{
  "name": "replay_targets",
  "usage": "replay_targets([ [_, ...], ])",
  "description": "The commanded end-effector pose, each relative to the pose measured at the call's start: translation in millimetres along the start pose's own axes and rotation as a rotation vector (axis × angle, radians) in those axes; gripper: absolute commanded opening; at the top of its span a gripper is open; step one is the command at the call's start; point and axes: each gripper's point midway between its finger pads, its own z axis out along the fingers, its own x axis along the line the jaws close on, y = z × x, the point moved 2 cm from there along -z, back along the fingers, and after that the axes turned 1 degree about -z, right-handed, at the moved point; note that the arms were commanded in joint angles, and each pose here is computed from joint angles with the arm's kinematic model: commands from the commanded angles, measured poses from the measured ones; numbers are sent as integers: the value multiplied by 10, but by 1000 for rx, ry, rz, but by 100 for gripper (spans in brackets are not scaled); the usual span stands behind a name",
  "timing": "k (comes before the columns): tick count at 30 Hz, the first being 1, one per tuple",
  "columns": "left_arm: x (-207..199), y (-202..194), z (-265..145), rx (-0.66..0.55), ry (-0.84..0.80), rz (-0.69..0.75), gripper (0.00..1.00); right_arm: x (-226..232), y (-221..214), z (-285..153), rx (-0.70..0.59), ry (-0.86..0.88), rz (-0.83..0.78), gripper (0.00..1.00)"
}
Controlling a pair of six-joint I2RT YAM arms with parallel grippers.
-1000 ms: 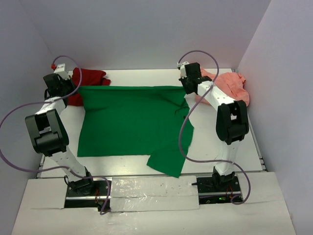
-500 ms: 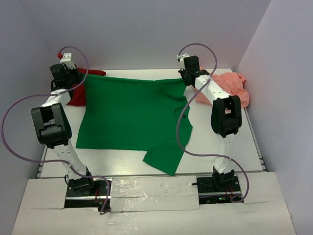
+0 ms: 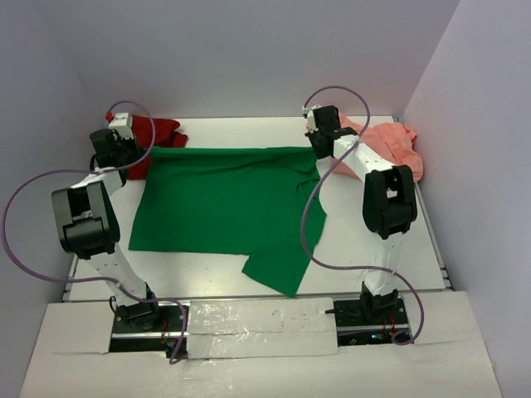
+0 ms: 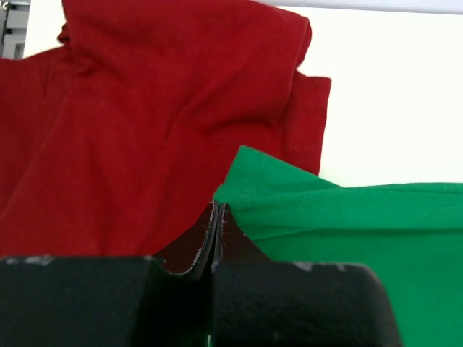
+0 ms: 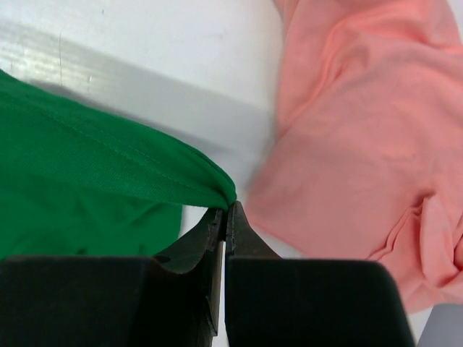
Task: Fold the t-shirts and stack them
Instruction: Fold the tshirt
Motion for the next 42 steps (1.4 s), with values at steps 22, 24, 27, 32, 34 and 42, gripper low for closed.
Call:
replay_targets([
  [22,-62,-150,-735,-39,-29,8,0,-14,-252,-903,14,83,71,0],
  [24,-37,-197,-762,-32,-32,5,0,39,-298,-919,29,108,76,0],
  [27,-10,-238,-818,-19,-35,-7,0,71,-347,-943,42,118,75,0],
  [32,-25,-324,-914,6,-49,-4,0,121,-379,-1005,60,143,80,0],
  [34,-16,-336,-933,12,-43,-8,0,134,-365,-1041,54,147,80,0],
  [42,-95,-453,-991,69,-95,-34,5,232,-432,-1174,88,192,82,0],
])
